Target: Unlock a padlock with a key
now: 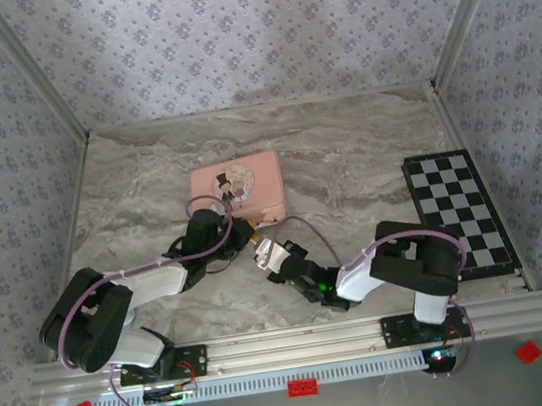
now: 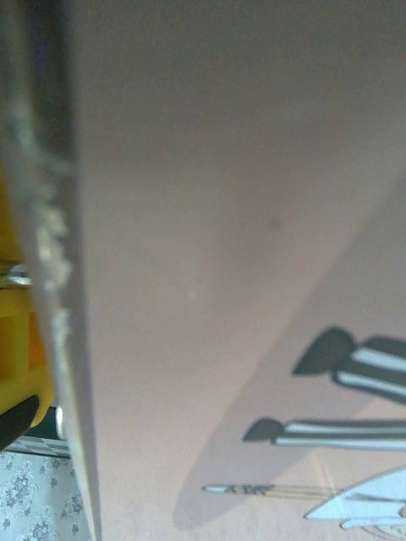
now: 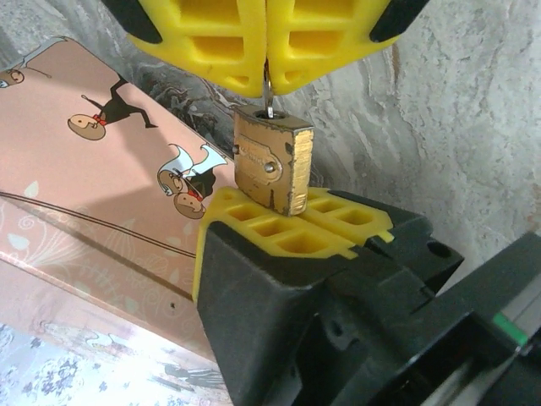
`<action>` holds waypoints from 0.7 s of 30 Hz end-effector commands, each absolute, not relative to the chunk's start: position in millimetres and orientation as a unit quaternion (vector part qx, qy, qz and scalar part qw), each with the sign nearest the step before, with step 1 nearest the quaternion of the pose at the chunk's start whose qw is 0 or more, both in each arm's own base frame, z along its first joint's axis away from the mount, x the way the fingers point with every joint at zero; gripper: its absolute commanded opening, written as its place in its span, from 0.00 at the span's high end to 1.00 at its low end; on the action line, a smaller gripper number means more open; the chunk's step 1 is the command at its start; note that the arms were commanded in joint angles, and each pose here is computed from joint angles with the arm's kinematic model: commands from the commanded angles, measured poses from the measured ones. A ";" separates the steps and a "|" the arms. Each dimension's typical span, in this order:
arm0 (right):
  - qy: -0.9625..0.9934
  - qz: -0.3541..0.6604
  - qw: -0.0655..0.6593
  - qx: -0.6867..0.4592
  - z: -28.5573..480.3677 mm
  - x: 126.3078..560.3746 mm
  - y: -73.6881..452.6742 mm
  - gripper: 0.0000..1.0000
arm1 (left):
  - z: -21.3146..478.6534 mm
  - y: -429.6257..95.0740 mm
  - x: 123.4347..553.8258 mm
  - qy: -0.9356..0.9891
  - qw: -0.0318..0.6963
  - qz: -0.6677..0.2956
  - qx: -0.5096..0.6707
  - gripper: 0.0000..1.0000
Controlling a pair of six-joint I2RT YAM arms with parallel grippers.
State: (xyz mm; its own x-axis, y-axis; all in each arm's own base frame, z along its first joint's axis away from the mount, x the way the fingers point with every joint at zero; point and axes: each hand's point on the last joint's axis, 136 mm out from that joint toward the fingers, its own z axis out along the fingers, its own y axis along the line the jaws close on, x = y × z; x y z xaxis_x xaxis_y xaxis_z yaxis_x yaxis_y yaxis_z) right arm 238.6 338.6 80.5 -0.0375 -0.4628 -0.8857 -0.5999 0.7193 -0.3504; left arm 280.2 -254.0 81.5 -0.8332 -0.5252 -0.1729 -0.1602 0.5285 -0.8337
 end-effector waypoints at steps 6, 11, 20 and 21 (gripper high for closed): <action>0.772 0.150 0.551 -0.280 91.4 242.8 337.4 0.97 | 96.4 -273.7 270.4 0.836 0.177 -0.489 -0.175 0.60; 0.785 0.164 0.534 -0.266 79.1 237.2 332.1 0.97 | 97.8 -269.8 271.0 0.839 0.187 -0.482 -0.171 0.41; 0.794 0.195 0.513 -0.261 75.1 231.5 333.5 0.99 | 83.2 -252.7 271.4 0.842 0.188 -0.462 -0.205 0.34; 0.796 0.199 0.511 -0.257 75.8 231.9 332.3 0.99 | 81.5 -249.2 270.8 0.843 0.190 -0.458 -0.209 0.33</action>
